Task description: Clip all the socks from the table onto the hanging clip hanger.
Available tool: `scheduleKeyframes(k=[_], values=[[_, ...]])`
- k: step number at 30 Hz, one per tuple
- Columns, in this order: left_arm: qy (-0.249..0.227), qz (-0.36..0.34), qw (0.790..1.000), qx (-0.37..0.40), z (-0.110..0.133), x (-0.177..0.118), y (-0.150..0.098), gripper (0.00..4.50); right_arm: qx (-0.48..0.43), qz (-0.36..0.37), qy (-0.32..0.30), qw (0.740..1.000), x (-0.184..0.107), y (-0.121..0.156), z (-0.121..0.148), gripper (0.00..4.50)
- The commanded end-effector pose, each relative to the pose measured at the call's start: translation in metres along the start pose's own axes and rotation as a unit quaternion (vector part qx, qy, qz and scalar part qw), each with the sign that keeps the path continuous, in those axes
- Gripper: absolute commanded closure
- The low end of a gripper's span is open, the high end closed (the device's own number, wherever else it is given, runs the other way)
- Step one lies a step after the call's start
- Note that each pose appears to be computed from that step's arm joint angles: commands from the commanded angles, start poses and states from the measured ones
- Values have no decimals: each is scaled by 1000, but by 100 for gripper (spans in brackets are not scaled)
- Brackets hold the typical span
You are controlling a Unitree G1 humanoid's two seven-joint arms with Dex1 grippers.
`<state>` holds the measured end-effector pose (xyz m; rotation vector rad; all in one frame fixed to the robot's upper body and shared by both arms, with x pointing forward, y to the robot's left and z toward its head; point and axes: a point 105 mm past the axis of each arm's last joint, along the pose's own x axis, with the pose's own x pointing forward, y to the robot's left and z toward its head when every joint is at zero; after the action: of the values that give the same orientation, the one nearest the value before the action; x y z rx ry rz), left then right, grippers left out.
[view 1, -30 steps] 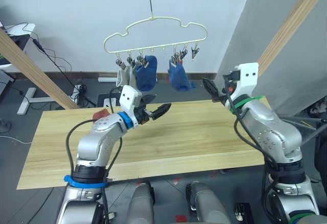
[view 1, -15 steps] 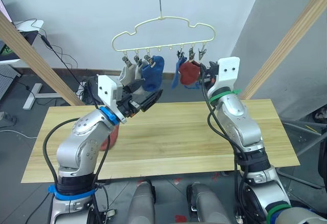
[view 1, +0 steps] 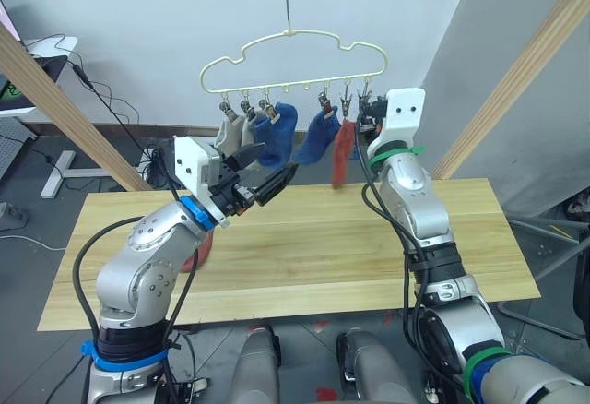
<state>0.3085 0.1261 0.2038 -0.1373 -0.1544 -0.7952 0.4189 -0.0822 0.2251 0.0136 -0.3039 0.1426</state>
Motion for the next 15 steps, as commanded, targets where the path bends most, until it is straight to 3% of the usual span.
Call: scheduleKeyframes(k=[1,15], values=[[-21,-19,999,17,14,-2,-11,0,3,2,-32,999,3,2,17,303],[-18,-23,999,20,15,-3,-13,0,7,-4,-27,1000,11,2,13,303]])
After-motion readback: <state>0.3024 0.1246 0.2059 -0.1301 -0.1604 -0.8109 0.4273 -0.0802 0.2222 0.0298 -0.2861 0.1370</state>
